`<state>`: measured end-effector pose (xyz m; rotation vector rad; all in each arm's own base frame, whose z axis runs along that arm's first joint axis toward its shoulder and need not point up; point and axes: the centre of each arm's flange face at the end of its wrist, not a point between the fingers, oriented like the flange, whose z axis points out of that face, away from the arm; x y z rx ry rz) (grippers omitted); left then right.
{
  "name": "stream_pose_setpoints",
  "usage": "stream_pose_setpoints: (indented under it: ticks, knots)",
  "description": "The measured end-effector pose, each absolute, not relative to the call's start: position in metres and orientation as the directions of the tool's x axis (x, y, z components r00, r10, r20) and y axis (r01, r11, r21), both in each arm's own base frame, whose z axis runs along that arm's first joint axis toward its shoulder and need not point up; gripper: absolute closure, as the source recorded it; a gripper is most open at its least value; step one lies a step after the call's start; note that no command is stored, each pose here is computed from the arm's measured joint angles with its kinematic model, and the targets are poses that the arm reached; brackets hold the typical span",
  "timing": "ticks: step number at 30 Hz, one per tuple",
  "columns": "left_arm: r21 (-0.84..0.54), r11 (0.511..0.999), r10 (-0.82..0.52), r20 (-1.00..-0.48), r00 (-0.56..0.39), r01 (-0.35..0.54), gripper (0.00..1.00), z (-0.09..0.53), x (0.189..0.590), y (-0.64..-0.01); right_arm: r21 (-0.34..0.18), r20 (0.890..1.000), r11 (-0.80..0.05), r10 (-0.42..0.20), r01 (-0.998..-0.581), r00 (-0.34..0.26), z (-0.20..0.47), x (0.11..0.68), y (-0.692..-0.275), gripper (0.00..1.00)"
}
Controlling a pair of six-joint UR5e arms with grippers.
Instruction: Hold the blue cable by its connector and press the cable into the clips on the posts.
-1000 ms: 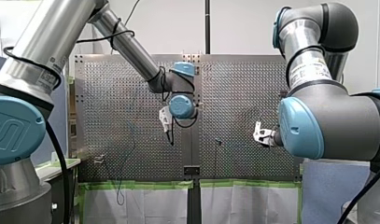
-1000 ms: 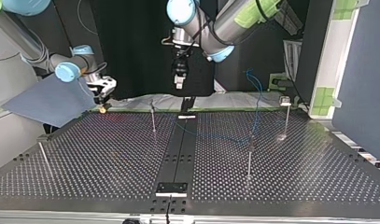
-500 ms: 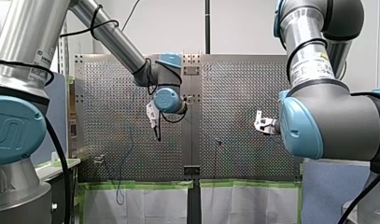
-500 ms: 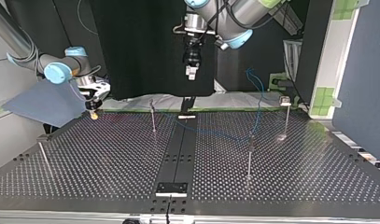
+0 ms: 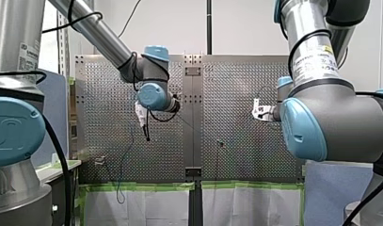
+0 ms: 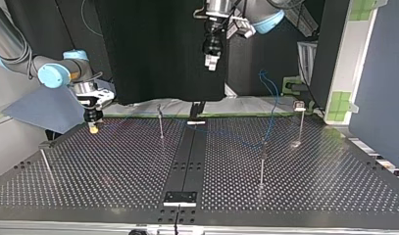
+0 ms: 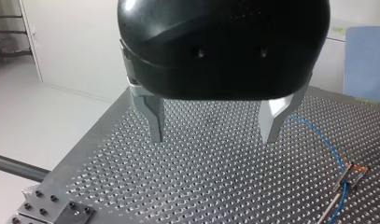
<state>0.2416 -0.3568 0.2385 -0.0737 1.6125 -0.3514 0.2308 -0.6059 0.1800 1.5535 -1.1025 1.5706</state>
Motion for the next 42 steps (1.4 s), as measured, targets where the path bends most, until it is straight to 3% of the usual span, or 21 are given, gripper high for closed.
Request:
stream_pose_setpoints:
  ticks: [9,42]
  knots:
    - [-0.256,0.953,-0.244,-0.966,-0.087,0.161,0.00,0.239,0.219,-0.335,-0.118,0.991,-0.432,-0.105,-0.894,-0.080,0.181,0.232,-0.604,1.00]
    - [-0.254,0.954,-0.243,-0.966,-0.088,0.160,0.00,0.239,0.217,-0.333,-0.118,0.991,-0.432,-0.105,-0.894,-0.080,0.181,0.232,-0.604,1.00]
